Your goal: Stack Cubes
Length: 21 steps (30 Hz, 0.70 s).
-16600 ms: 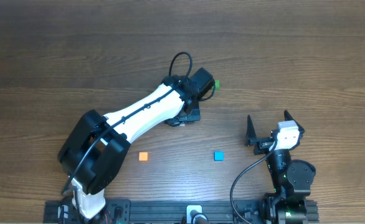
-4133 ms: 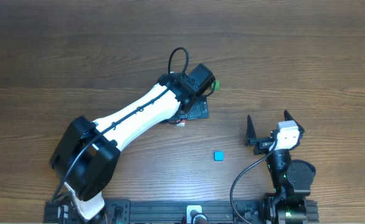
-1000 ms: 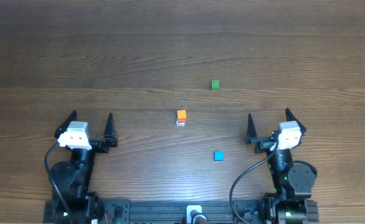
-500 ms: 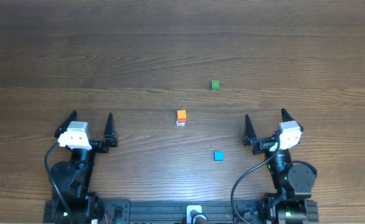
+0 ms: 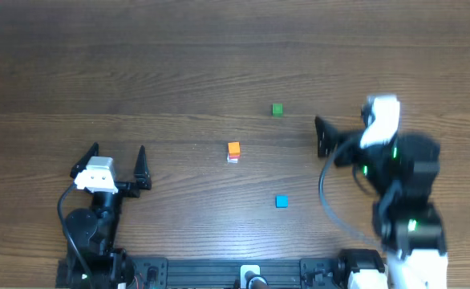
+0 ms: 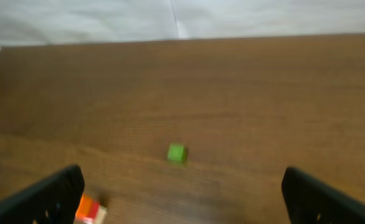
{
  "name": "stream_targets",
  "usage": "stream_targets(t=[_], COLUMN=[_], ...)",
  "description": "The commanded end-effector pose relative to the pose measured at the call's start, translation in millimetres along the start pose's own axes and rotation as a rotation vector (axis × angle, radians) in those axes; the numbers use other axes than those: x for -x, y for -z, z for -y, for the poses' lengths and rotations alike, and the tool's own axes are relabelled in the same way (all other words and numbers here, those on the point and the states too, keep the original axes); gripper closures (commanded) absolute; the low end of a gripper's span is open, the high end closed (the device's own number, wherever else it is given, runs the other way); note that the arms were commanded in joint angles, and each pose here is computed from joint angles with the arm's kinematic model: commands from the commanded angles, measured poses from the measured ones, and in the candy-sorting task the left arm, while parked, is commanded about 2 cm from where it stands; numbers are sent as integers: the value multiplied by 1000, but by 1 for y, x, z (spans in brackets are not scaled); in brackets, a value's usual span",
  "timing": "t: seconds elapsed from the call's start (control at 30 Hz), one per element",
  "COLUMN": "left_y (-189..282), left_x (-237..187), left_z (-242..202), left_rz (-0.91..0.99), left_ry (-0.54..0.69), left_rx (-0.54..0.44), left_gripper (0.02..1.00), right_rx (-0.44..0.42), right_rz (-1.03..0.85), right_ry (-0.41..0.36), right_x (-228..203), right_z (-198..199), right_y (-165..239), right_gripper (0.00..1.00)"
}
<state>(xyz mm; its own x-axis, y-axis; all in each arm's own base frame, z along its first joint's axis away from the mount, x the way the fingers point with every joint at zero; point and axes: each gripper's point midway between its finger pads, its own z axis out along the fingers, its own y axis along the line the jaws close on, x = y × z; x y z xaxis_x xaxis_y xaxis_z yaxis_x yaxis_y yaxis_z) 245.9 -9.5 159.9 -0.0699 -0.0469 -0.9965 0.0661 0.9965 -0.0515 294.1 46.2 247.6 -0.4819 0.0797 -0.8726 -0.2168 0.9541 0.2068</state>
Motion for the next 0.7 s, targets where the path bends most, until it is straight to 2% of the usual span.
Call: stream_targets(t=[0.03,0.23,0.43,0.53,0.63,0.7], left_y=[0,0,0,0,0,0], left_x=[-2,-2,-2,-2,-2,-2], left_z=[0,0,0,0,0,0], left_rz=[-2,-2,-2,-2,-2,-2], left_ry=[-14,-14,-14,-14,-14,-14], left_rx=[-5,-5,-5,-5,-5,-5], left_gripper=[18,18,18,18,20,18], right_rx=[37,74,-68,-91,-175,-271], right_rz=[-126,-313,-475,-549,-635,-706], right_ry=[2,17,21,2,-26,-63], right_x=[18,10,-24,-42,-64,-83], right_z=[-6,-28,-42,-49,-44,-34], right_y=[-29,-87,-151,-172,-193,-208], right_gripper=[7,7,7,7,9,7])
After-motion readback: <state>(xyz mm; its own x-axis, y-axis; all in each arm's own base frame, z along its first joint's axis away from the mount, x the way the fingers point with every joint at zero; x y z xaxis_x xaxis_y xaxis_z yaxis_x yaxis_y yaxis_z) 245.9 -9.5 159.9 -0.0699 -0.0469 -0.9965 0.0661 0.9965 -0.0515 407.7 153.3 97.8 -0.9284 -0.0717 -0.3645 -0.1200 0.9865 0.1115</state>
